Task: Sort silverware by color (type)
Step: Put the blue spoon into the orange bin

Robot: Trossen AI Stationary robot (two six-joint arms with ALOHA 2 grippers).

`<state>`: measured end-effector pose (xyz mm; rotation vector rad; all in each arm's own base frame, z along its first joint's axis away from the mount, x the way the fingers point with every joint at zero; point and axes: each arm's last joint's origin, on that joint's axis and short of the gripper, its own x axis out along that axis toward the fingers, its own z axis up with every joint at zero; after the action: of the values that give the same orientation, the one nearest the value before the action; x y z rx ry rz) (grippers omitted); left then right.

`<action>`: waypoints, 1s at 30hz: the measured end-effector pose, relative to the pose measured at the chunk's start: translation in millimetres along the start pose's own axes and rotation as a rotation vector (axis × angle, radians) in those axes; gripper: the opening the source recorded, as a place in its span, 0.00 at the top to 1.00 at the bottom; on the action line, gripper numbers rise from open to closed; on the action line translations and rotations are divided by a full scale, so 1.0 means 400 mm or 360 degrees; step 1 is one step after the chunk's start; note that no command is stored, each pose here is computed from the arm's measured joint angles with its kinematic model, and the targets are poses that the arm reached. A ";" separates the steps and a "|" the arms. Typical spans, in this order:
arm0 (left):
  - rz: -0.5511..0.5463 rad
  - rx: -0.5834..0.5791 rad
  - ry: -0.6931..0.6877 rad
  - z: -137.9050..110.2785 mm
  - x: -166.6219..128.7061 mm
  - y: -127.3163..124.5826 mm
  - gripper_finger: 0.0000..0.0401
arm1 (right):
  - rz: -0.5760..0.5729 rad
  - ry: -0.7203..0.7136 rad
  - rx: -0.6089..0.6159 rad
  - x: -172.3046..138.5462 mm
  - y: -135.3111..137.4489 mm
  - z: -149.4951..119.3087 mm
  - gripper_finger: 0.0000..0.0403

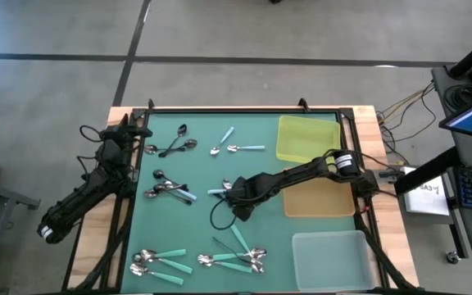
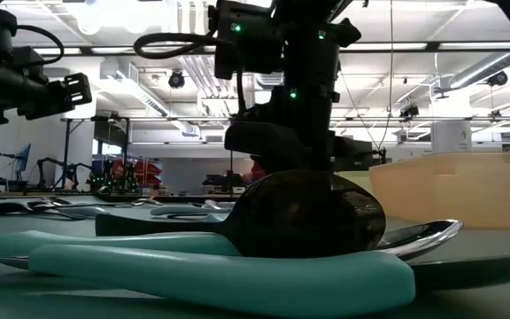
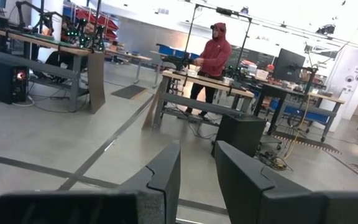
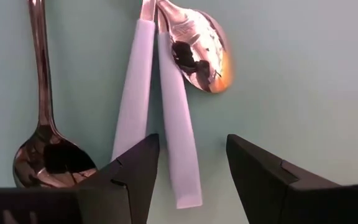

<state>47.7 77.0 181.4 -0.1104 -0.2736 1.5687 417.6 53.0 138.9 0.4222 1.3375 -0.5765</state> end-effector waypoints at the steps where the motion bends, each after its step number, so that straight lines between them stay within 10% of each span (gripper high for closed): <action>1: 0.0000 0.0001 0.0001 0.000 0.000 0.000 0.79 | 0.0007 -0.0006 -0.0018 0.001 0.001 0.001 0.54; 13: 0.0000 0.0001 0.0001 0.000 0.000 0.000 0.79 | 0.0032 -0.0015 -0.0018 -0.004 0.003 0.007 0.56; 23: 0.0001 0.0001 0.0001 0.000 0.000 0.000 0.79 | 0.0074 -0.0016 -0.0022 -0.006 0.005 0.012 0.92; 30: 0.0000 0.0001 0.0001 0.000 0.000 0.000 0.79 | 0.0083 -0.0005 -0.0040 -0.036 0.005 0.021 0.92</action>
<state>47.7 77.0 181.3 -0.1104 -0.2725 1.5688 423.6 51.6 154.5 0.4345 1.3256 -0.5165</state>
